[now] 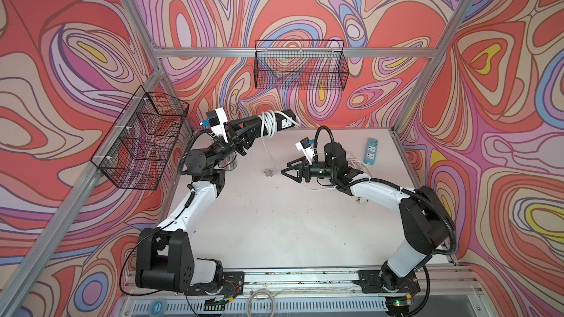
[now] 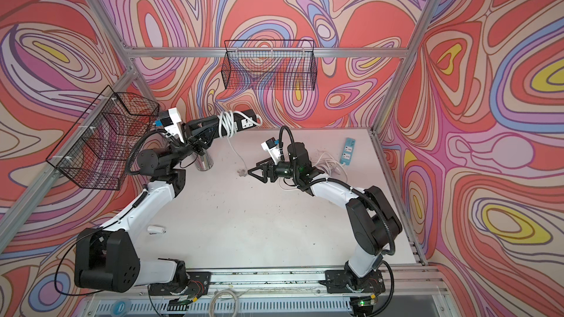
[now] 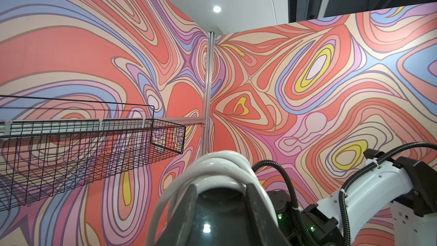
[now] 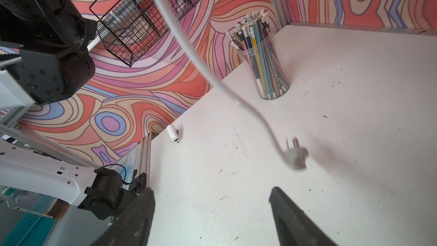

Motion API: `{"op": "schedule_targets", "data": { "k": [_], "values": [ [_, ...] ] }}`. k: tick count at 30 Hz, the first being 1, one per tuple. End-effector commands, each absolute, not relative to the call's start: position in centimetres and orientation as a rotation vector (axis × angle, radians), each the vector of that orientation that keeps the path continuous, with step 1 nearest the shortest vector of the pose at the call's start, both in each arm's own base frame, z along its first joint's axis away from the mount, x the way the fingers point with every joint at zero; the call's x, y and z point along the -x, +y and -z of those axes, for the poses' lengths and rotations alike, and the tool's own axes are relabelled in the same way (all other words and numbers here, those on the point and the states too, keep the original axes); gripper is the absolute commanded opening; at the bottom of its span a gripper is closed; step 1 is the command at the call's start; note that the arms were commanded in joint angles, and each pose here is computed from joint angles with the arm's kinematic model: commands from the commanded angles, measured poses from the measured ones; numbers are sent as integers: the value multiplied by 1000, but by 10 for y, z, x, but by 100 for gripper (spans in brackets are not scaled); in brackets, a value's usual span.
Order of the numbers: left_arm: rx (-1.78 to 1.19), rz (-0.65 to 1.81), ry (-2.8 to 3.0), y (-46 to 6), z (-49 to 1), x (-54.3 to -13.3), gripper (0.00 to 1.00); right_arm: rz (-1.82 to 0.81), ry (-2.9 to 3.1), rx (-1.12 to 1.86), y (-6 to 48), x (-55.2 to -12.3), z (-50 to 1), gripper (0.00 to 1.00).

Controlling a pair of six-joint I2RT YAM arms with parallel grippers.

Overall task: Unwrap the cord wrapped around the power strip
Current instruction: Unwrap the power cord from the power strip.

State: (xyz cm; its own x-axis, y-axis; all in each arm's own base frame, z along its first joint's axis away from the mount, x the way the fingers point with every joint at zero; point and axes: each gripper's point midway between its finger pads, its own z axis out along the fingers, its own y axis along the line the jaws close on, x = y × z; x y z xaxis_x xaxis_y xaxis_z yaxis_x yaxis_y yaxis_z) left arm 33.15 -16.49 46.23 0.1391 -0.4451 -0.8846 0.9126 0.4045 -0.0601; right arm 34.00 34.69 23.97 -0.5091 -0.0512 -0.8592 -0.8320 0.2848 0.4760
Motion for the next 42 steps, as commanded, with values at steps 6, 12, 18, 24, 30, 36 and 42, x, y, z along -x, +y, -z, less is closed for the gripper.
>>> {"op": "schedule_targets", "data": {
  "k": [6,12,18,24,30,36,42],
  "values": [
    [-595,1036,867,-158,-495,-307,0,-1111,1643,810,328,-335,-286,85],
    [-592,1059,866,-160,-500,-307,0,-1101,1495,757,325,-338,-297,86],
    [-625,1108,867,-174,-501,-307,0,-1085,1274,717,323,-344,-318,89],
    [-640,1135,853,-182,-506,-306,0,-1169,1102,721,339,-356,-342,98],
    [-653,1153,843,-188,-510,-303,0,-1309,999,687,356,-375,-345,98],
    [-655,1162,844,-190,-509,-303,0,-1443,965,683,374,-386,-340,90],
    [-651,1163,845,-190,-509,-304,0,-1443,952,689,379,-385,-341,90]
  ]
}}
